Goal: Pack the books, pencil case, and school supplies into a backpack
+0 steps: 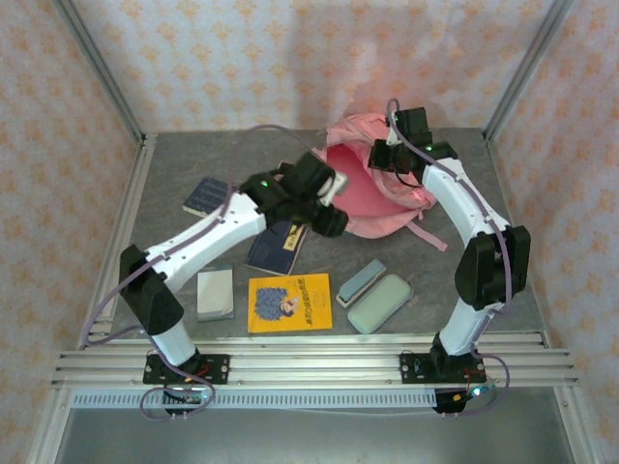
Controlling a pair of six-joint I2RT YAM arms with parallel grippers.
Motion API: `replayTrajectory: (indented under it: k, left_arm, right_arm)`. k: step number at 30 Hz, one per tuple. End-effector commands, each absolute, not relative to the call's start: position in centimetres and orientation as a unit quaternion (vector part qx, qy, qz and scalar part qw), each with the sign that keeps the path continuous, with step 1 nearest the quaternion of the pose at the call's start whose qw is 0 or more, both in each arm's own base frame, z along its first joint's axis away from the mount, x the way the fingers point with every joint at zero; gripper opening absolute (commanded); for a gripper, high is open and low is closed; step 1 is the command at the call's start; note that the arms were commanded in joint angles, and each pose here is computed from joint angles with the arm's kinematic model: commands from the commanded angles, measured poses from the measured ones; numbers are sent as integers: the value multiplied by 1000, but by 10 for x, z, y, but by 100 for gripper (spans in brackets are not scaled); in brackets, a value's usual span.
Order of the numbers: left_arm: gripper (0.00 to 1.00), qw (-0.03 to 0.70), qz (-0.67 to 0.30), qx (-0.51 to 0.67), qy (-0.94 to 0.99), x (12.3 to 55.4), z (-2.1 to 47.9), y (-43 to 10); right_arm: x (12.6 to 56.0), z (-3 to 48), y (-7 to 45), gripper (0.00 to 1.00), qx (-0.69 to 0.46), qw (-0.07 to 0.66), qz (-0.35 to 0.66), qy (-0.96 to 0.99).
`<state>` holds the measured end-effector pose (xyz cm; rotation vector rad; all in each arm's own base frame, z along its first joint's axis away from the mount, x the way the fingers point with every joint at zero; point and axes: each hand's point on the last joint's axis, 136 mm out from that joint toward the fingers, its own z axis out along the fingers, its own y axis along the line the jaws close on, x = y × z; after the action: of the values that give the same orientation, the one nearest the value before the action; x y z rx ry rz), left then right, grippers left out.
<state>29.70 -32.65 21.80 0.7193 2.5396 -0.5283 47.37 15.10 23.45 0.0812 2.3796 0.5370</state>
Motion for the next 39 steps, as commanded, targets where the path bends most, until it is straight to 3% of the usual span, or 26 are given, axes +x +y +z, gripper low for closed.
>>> replayTrajectory:
  k: [1,7,23,34,39]
  left_arm:
    - [52,221,-140,308,915,289,187,-340]
    - [61,184,-122,328,918,268,139,-373]
    - [60,138,-72,340,928,254,65,-398]
    - [32,129,-60,342,929,256,50,-396]
    - [16,160,-54,322,931,271,73,-382]
  right_arm:
    - [488,259,145,0,81,361,235,899]
    - [486,262,145,0,81,364,236,897]
    - [482,252,144,0,80,360,234,900]
    - [480,247,143,0,81,356,232,902]
    - [480,249,143,0,82,357,232,901]
